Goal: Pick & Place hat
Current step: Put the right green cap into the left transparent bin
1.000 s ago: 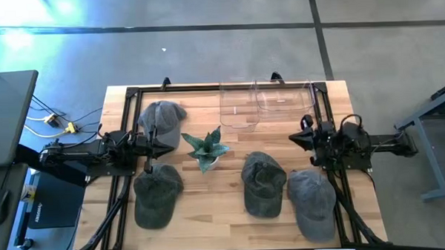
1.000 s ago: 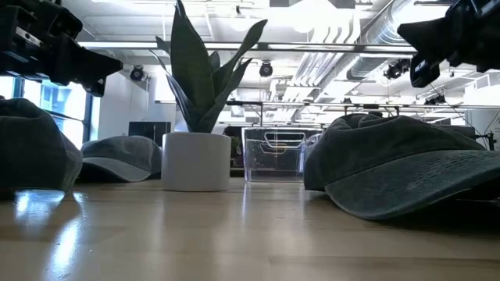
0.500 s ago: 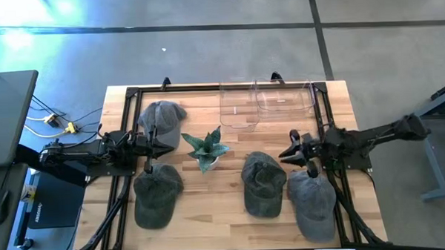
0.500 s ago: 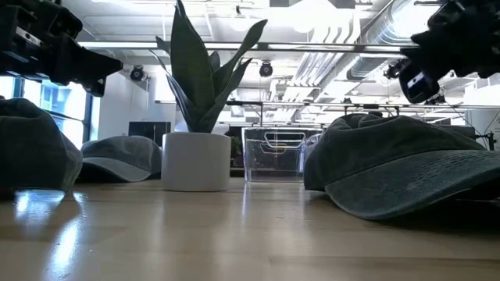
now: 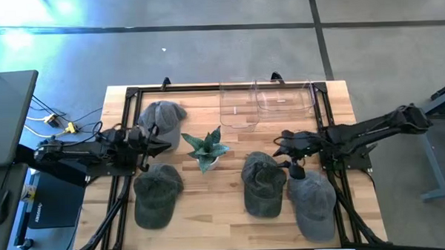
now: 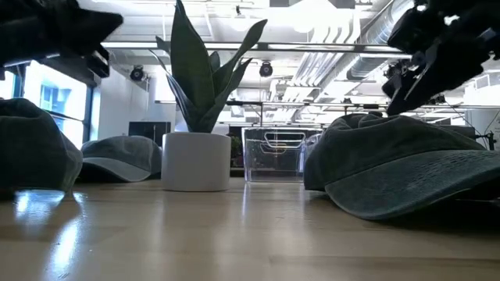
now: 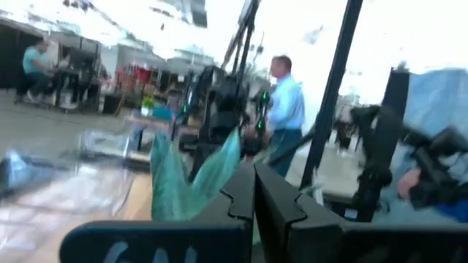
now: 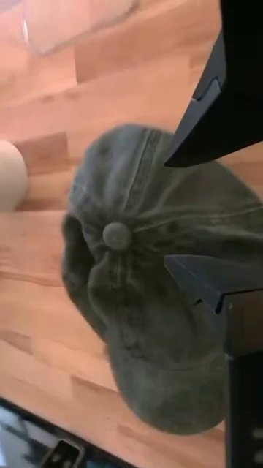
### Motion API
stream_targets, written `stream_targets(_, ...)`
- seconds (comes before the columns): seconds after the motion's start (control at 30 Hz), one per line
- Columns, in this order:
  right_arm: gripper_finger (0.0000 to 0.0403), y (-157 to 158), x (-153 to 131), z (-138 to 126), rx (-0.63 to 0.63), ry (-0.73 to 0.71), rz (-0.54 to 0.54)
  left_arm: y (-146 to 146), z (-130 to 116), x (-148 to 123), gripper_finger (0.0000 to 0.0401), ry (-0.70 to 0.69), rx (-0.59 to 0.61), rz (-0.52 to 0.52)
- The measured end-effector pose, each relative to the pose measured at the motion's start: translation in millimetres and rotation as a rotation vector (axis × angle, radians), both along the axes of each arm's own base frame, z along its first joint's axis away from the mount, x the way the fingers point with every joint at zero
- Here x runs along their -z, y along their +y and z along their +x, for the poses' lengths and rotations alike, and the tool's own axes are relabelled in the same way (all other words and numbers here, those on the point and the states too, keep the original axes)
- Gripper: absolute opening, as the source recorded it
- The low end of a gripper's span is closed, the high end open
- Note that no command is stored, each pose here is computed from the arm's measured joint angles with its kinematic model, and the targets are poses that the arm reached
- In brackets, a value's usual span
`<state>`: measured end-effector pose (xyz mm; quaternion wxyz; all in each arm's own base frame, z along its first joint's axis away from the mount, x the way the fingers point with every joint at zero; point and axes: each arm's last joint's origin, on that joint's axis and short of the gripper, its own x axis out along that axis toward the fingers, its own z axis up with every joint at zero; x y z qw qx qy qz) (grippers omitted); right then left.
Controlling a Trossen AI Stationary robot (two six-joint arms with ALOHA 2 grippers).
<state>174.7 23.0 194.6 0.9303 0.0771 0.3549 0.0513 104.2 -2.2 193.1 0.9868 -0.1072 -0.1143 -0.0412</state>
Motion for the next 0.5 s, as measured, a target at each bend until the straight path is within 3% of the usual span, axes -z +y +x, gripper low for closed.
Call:
stream_targets(0.17,0.0212,1,15,14,-0.042,0.067,-0.051,-2,17,-4,0.0001,0.055,-0.011,0.022)
stream_targets(0.3,0.0206,3,28,23,-0.080,0.106,-0.061,-10,42,-24,0.0001,0.123,-0.031,0.076)
stream_targets(0.5,0.0162,6,40,34,-0.121,0.126,-0.012,-36,83,-59,0.0001,0.174,-0.098,0.284)
